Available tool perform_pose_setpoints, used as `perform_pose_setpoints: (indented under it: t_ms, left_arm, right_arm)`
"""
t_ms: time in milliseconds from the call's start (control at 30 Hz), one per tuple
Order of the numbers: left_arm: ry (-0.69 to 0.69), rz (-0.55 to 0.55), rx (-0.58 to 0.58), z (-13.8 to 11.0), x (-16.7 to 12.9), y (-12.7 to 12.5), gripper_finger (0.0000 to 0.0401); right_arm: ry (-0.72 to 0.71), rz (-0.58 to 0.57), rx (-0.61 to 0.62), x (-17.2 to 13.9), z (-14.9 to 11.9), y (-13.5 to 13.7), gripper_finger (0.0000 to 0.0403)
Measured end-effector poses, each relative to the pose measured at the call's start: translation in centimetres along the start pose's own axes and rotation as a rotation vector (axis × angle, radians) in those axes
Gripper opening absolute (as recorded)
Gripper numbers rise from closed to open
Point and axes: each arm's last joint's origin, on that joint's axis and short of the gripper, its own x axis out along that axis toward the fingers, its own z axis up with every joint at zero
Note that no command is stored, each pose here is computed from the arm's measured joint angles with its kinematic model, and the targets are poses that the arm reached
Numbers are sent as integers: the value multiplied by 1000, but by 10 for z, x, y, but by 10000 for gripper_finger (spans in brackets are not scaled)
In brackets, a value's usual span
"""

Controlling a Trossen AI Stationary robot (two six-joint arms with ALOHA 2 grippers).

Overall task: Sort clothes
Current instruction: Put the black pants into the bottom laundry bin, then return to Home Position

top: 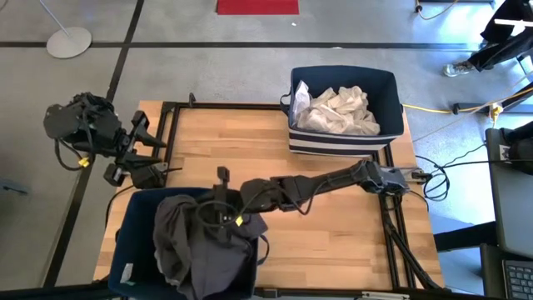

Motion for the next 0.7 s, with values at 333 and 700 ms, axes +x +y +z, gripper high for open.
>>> perform_pose_setpoints:
  t_ms: [333, 700]
  left_arm:
    - [51, 9, -10, -7, 3, -3, 172]
    - [93, 87, 27, -26, 13, -10, 172]
  right_arm:
    - [172, -12, -41, -34, 18, 15, 241]
    - [302, -177, 3, -153, 90, 28, 253]
